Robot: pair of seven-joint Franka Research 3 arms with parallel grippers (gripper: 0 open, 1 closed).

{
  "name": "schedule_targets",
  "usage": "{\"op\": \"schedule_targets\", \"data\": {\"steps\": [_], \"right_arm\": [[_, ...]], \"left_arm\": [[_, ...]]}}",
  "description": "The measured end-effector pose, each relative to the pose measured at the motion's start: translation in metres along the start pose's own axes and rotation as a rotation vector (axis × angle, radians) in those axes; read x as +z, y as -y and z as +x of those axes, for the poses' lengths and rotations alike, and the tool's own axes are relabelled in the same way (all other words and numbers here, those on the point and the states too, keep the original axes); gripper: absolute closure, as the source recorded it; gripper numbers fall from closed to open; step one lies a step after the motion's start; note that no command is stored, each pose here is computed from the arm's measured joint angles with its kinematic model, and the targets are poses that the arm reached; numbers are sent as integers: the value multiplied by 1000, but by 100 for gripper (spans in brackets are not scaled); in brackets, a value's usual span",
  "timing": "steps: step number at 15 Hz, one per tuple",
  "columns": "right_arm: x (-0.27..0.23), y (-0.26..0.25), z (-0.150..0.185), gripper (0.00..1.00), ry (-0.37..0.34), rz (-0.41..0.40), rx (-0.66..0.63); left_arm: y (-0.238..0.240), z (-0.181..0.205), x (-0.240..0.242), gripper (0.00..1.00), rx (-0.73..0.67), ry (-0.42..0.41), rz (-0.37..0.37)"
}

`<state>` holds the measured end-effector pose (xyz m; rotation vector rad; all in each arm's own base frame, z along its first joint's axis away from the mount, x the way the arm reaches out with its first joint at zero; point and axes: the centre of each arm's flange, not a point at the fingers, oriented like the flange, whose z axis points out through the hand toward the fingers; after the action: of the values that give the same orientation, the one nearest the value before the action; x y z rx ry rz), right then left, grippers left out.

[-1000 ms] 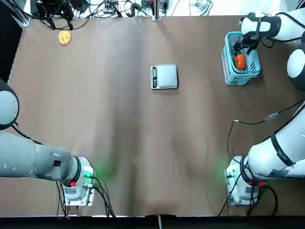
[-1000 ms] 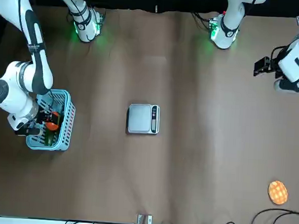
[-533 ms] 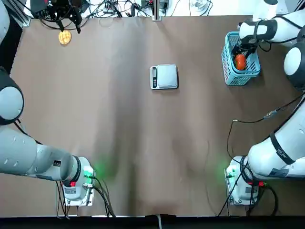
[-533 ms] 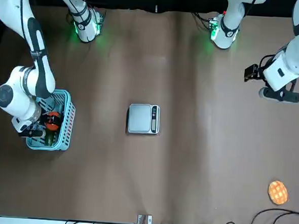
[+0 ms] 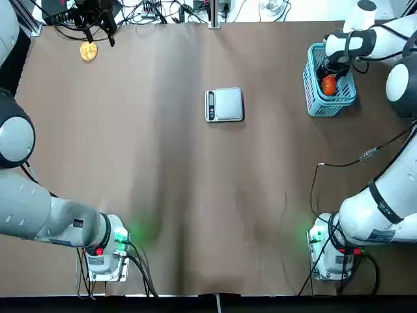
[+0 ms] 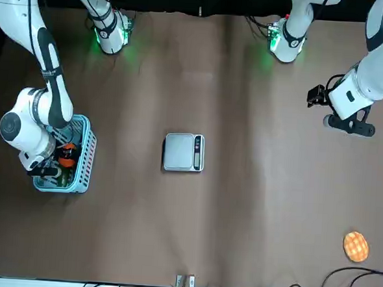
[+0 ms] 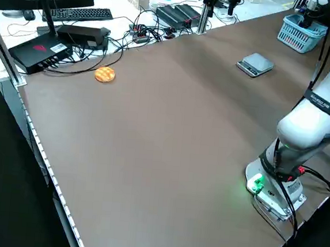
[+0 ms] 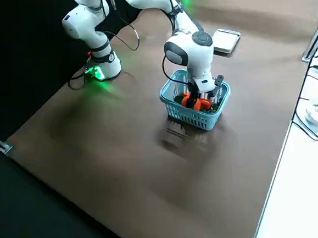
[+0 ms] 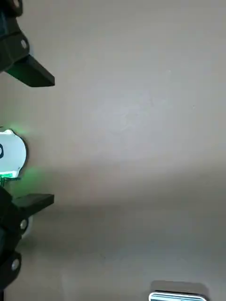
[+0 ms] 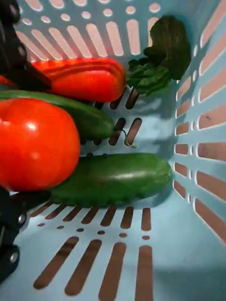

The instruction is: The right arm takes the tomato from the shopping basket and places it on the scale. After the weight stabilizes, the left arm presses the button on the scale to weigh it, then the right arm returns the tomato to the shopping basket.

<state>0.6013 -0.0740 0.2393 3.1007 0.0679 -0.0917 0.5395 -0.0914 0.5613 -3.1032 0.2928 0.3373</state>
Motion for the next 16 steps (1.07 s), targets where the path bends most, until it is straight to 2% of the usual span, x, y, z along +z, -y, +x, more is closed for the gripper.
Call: {"op": "schedule_targets", "data": {"steps": [1, 3, 10, 16], "right_arm": [[0, 0, 0, 9, 0, 0, 1], [0, -2, 0, 26, 1, -1, 3], [-6, 0, -1, 26, 16, 3, -2], [-77, 13, -5, 26, -11, 7, -34]], "left_arm": [[2, 0, -1, 0, -3, -2, -1], [7, -1, -4, 0, -13, -9, -2], [18, -4, -9, 0, -38, -17, -6], [40, 0, 0, 0, -77, -1, -16]]}}
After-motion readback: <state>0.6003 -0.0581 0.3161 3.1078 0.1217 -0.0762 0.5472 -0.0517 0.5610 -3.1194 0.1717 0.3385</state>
